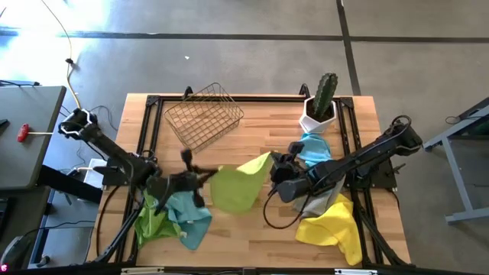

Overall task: Fold microfiber towels
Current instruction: Fold the light green microfiber towel

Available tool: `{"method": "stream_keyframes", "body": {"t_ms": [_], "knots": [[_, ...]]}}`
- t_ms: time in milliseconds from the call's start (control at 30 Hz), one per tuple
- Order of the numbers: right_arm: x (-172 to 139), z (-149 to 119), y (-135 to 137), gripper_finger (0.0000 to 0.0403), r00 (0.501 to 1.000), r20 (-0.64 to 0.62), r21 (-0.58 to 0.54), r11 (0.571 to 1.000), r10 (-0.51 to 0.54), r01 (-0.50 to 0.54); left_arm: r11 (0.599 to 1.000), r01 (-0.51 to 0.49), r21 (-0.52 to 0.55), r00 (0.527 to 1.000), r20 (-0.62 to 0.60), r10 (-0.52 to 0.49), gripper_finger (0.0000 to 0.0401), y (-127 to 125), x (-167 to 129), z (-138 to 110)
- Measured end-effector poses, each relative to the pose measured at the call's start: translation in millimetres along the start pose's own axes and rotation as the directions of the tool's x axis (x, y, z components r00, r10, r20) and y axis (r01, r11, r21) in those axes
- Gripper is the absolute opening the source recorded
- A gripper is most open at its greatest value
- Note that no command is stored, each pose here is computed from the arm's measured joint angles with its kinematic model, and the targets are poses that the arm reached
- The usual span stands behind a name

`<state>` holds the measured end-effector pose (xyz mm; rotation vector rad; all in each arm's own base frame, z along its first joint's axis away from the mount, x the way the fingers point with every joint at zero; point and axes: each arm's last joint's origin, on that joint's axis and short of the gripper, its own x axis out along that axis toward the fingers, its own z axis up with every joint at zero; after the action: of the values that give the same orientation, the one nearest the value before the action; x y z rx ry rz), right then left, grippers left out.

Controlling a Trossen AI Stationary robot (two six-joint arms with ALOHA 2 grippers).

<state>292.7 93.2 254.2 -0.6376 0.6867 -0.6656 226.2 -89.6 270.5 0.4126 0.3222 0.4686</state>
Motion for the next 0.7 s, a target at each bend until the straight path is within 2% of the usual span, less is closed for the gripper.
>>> {"method": "stream_keyframes", "body": {"t_ms": [100, 233, 400, 633, 700], "knots": [[4.2, 2.2, -5.5, 0.0, 0.994, -0.001, -0.035, 0.993, -0.109, 0.109, 0.996, -0.088, 0.027, 0.996, -0.013, 0.088, 0.0, 17.5, 5.0, 1.6], [13.8, 5.3, -15.8, 0.0, 0.965, -0.021, -0.081, 0.962, -0.262, 0.259, 0.985, -0.165, 0.048, 0.986, -0.031, 0.167, 0.0, 38.2, 14.3, 1.9], [32.0, 8.7, -32.8, 0.0, 0.919, -0.075, -0.132, 0.917, -0.387, 0.376, 0.966, -0.252, 0.065, 0.967, -0.027, 0.254, 0.0, 62.2, 24.5, 4.5], [48.5, 8.4, -48.5, 0.0, 0.86, -0.141, -0.151, 0.869, -0.49, 0.471, 0.97, -0.239, 0.045, 0.971, -0.017, 0.24, 0.0, 76.5, 29.5, 3.5], [45.9, 8.7, -46.3, 0.0, 0.868, -0.131, -0.142, 0.875, -0.479, 0.462, 0.985, -0.171, 0.023, 0.984, -0.047, 0.172, 0.0, 72.8, 30.2, -2.5]]}}
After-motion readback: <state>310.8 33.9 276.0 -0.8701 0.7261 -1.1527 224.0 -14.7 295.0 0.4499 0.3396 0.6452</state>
